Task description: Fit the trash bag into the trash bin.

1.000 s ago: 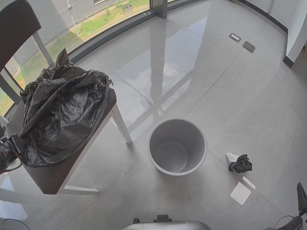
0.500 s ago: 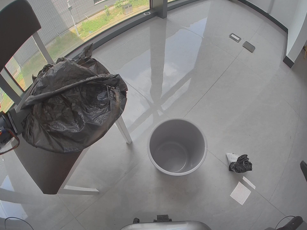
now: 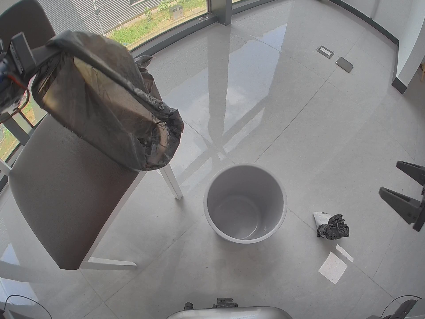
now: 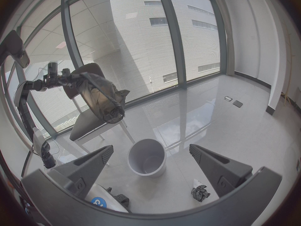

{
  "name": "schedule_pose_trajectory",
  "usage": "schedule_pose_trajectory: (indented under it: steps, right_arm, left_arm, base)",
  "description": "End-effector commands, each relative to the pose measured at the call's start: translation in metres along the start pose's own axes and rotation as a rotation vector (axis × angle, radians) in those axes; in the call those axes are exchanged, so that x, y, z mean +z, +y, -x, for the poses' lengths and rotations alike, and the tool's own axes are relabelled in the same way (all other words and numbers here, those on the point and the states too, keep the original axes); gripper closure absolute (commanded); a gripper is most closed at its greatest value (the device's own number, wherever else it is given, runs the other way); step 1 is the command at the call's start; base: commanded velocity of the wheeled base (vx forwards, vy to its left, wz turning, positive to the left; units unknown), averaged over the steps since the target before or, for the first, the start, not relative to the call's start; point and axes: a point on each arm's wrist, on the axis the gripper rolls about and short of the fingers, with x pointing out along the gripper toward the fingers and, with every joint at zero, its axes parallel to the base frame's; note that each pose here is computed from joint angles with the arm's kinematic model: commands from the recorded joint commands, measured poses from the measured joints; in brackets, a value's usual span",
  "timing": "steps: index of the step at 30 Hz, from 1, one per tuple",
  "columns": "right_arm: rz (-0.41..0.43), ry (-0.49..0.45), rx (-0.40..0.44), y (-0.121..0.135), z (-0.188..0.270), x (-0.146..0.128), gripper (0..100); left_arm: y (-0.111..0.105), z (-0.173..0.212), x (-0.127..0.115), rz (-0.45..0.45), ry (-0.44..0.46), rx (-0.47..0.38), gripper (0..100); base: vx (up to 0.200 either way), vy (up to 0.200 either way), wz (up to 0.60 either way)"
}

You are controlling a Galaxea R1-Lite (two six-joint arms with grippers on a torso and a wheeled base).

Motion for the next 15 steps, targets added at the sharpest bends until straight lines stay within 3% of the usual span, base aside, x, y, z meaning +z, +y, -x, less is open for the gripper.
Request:
schedule_pose_trajectory:
  steps: [1, 9, 15]
  right_arm:
    - [0.002, 0.092, 0.051, 0.006, -0.042, -0.011, 0]
    - [0.025, 0.025, 0.049, 0.013, -0.085, -0.013, 0]
    - [0.069, 0.013, 0.079, 0.022, -0.116, -0.017, 0]
  left_arm:
    - [-0.020, -0.023, -0.008, 0.093, 0.048, -0.079, 100]
    - [-0.047, -0.014, 0.003, 0.217, 0.034, -0.222, 100]
    - [-0.059, 0.003, 0.014, 0.251, 0.022, -0.309, 100]
  base:
    - [0.000, 0.000, 0.00]
    - [0.000, 0.000, 0.00]
    - [0.000, 0.000, 0.00]
